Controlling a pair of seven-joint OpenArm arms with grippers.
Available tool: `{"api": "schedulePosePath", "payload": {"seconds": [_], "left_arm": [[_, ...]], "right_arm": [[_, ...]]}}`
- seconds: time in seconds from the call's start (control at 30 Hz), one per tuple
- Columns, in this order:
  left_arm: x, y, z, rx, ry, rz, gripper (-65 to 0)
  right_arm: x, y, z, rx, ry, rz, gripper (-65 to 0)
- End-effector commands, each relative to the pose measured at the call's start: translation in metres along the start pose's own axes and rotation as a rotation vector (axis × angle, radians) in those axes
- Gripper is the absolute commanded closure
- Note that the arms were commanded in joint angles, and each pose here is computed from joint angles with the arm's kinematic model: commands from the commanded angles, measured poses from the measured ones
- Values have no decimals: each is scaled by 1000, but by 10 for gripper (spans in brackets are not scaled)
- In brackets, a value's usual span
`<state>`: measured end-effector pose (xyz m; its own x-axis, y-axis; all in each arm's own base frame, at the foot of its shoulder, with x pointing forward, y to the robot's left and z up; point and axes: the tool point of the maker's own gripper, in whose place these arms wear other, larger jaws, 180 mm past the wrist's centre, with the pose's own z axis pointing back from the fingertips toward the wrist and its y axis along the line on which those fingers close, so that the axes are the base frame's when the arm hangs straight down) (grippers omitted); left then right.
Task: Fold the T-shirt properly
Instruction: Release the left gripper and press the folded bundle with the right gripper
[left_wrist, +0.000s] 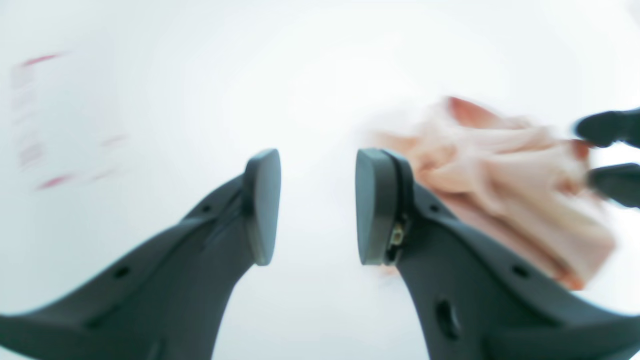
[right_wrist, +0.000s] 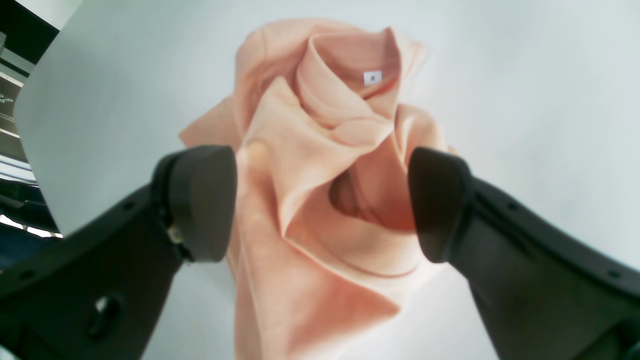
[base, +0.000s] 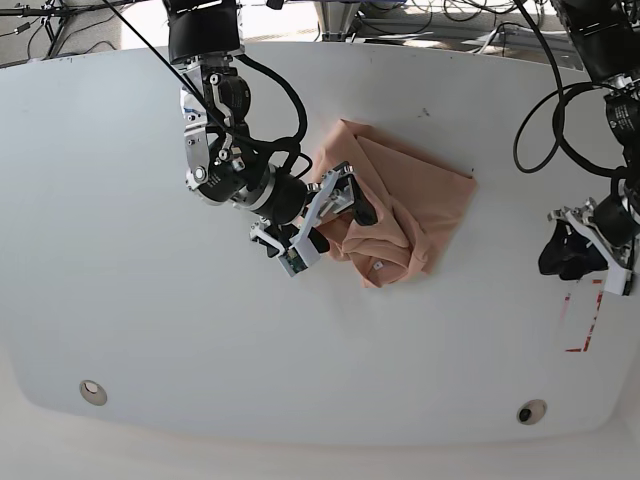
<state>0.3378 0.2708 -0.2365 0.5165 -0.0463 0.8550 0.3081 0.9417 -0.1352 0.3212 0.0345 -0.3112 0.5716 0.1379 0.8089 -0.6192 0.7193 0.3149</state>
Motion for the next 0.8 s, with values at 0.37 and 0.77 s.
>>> {"api": "schedulePosePath", "payload": {"seconds": [0.37,0.77], "left_arm": [[27,89,105,313,-111,-3,-233],[9,95,115,339,-82,22,-233]], "right_arm": [[21,3,-18,43,-34,-7,-507],[3,28,-42,117,47,9,-322]]}}
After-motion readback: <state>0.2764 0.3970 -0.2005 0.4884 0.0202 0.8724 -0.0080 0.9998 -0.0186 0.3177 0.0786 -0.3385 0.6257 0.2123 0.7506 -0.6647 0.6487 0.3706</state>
